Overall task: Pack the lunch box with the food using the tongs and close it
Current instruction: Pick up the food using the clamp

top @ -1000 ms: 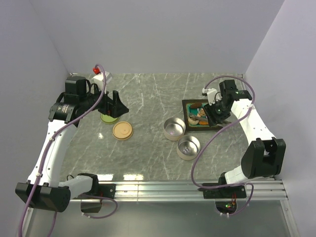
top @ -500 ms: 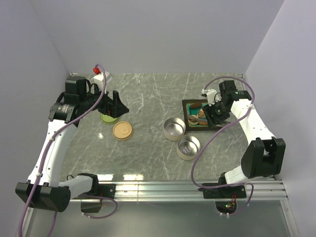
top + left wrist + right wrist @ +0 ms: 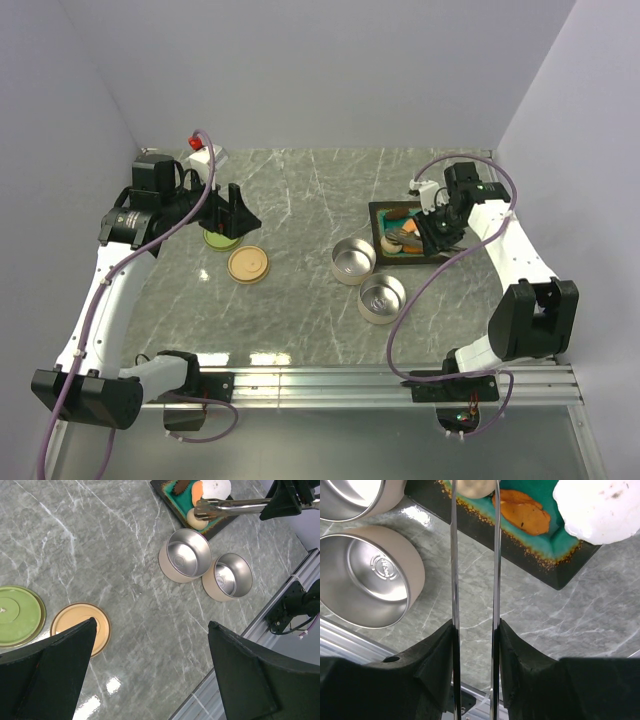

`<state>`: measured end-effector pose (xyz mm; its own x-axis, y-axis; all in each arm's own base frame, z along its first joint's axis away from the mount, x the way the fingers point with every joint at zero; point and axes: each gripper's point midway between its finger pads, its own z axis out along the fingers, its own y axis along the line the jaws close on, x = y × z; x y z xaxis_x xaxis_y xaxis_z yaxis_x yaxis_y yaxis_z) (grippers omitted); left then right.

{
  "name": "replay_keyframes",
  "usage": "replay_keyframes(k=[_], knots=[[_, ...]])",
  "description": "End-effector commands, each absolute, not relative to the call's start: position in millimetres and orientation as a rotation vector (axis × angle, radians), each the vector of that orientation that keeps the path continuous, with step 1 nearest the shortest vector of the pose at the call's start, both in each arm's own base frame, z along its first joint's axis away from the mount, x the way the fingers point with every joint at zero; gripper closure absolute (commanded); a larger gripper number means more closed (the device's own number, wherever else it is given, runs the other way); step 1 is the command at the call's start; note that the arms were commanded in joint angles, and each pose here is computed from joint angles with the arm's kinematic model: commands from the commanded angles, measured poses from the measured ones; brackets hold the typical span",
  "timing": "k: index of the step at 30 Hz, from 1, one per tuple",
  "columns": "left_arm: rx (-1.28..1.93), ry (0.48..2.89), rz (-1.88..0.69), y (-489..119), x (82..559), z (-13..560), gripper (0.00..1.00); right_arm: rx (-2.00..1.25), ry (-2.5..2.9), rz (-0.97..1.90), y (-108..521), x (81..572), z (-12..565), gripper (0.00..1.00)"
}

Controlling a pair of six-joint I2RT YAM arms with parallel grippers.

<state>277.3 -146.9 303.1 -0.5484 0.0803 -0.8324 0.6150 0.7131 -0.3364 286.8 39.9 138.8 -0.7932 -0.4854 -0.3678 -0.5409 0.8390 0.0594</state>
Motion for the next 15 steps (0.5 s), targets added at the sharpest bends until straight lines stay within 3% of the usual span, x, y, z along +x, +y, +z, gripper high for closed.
replay_keyframes(k=[1, 15], knots=[[0.544, 2.018, -0.778, -147, 280, 311, 0.00, -0.753, 2.596, 0.222, 40, 291, 170, 0.63], [0.541, 2.018, -0.772, -146, 282, 311, 0.00, -0.756, 2.508, 0.251, 45, 283, 214, 0.66]])
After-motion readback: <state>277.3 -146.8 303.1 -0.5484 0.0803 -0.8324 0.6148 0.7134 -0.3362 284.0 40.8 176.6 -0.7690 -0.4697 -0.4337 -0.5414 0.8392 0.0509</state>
